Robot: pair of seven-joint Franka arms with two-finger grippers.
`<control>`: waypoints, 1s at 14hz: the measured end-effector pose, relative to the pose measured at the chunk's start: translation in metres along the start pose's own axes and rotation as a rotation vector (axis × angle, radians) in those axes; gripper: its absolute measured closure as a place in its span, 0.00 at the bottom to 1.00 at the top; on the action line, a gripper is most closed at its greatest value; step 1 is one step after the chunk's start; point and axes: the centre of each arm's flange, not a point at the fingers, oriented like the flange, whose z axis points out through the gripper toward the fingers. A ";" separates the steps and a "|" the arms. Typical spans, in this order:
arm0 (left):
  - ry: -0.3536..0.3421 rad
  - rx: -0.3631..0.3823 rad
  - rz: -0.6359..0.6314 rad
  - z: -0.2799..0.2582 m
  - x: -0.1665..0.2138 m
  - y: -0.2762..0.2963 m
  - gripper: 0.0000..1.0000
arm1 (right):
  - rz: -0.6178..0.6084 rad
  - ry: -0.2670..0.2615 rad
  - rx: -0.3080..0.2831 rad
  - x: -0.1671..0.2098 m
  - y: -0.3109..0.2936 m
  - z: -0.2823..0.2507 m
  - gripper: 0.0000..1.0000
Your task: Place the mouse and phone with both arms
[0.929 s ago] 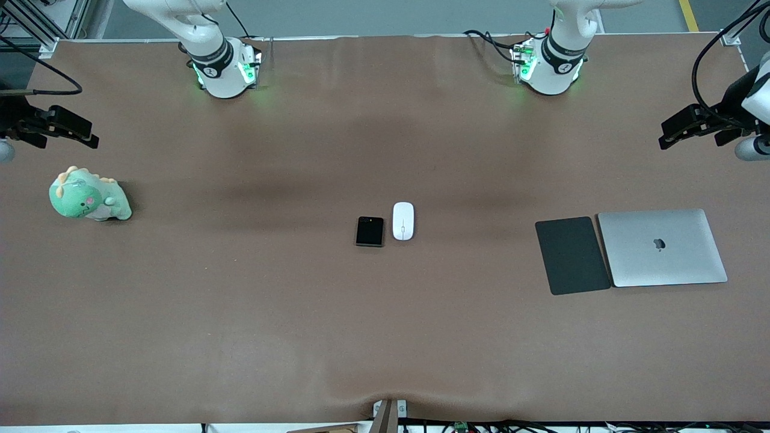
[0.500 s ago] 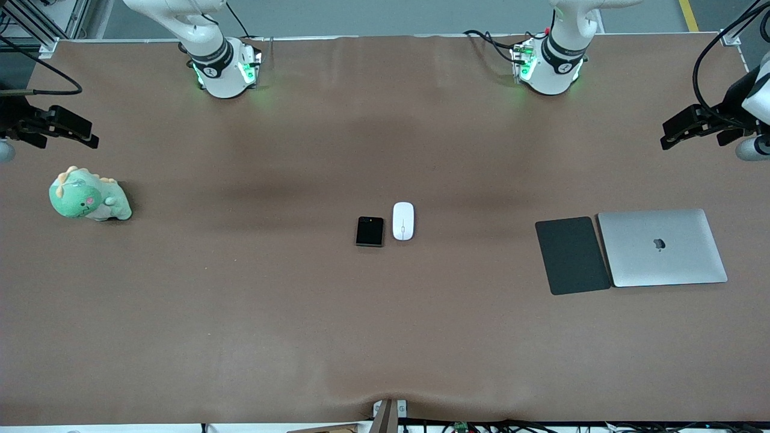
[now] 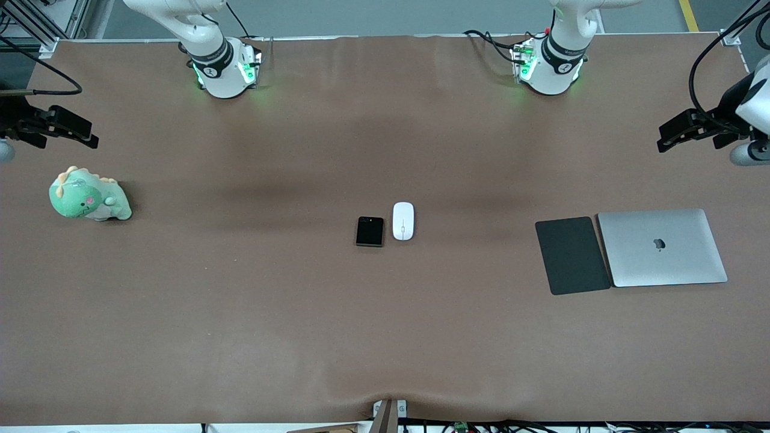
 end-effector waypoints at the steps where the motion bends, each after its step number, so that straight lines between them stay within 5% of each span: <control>1: -0.006 0.001 0.005 0.006 0.004 0.010 0.00 | 0.000 0.000 0.000 0.000 0.000 0.000 0.00; 14: -0.069 -0.021 -0.006 0.139 0.042 0.186 0.00 | 0.003 0.007 -0.003 0.000 0.002 -0.002 0.00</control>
